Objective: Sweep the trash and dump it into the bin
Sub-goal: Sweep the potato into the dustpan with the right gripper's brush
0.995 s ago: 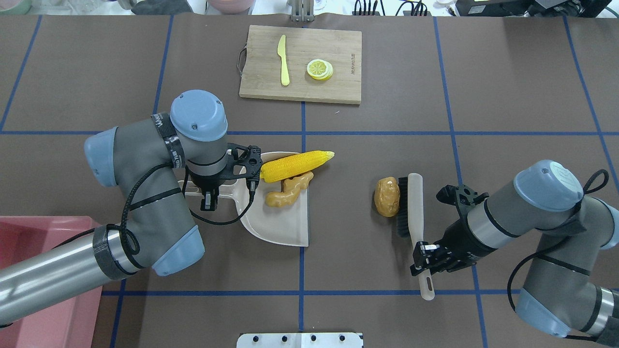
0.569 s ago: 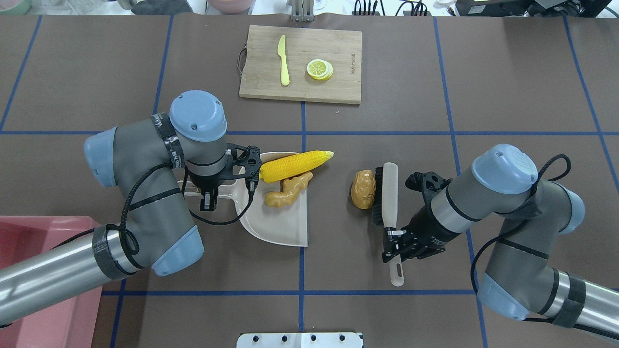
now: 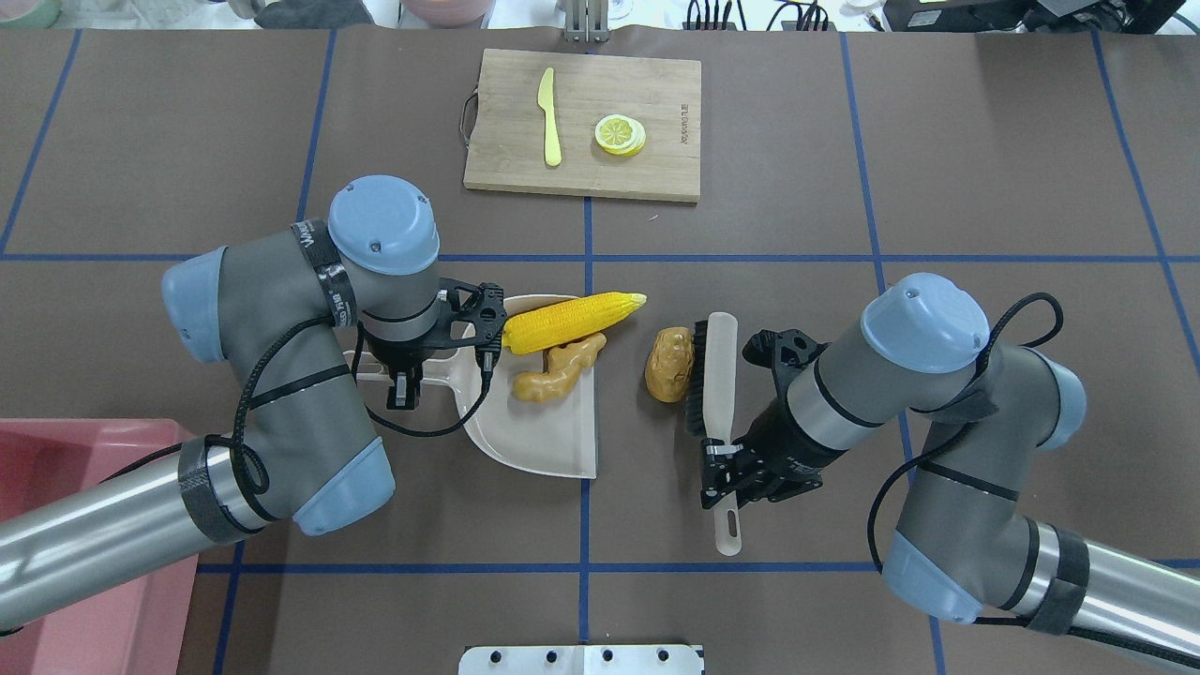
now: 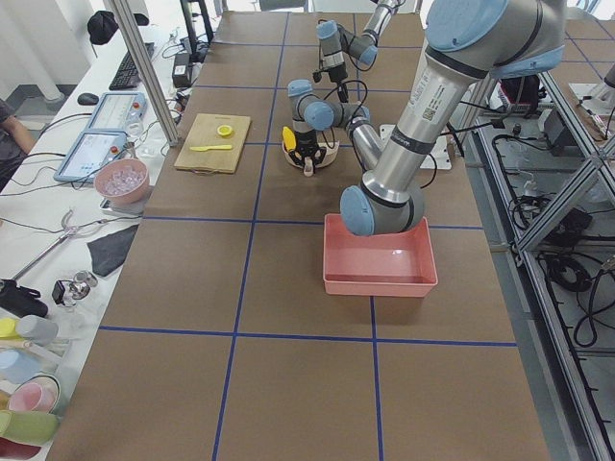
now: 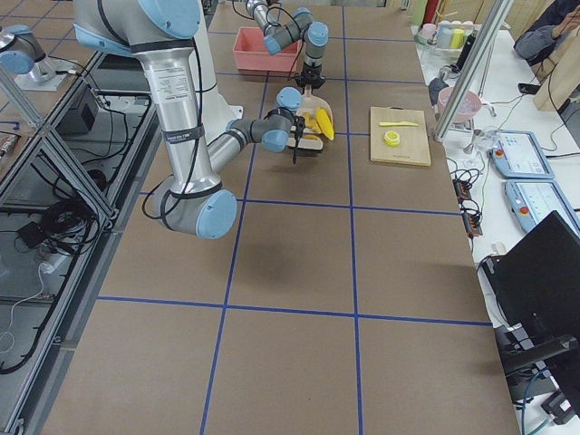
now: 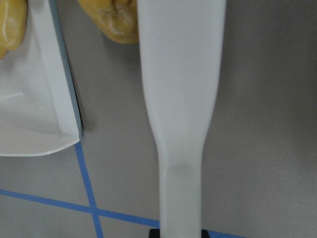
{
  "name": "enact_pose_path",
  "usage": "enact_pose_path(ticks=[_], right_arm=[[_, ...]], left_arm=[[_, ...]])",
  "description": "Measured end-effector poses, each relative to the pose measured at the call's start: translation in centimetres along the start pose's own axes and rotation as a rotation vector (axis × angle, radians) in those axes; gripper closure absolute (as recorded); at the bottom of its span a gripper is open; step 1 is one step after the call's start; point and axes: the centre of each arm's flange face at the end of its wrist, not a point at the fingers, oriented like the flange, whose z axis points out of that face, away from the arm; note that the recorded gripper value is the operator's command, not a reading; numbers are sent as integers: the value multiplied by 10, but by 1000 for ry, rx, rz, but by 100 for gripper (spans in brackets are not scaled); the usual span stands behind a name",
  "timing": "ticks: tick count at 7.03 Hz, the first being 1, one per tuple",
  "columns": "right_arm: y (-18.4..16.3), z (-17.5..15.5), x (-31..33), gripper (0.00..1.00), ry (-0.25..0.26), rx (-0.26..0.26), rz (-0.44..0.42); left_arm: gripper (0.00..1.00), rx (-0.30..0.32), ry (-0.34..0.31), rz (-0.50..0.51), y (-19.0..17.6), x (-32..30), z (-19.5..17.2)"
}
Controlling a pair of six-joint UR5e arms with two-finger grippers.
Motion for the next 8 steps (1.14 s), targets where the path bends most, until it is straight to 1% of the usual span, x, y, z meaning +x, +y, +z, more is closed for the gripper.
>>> enact_pose_path(ticks=[5, 8], right_arm=[[-17, 27, -29, 100, 8, 7, 8], [-20, 29, -43, 100, -1, 9, 20]], left_arm=[[100, -4, 2, -2, 2, 0, 2], [100, -3, 1, -2, 1, -1, 1]])
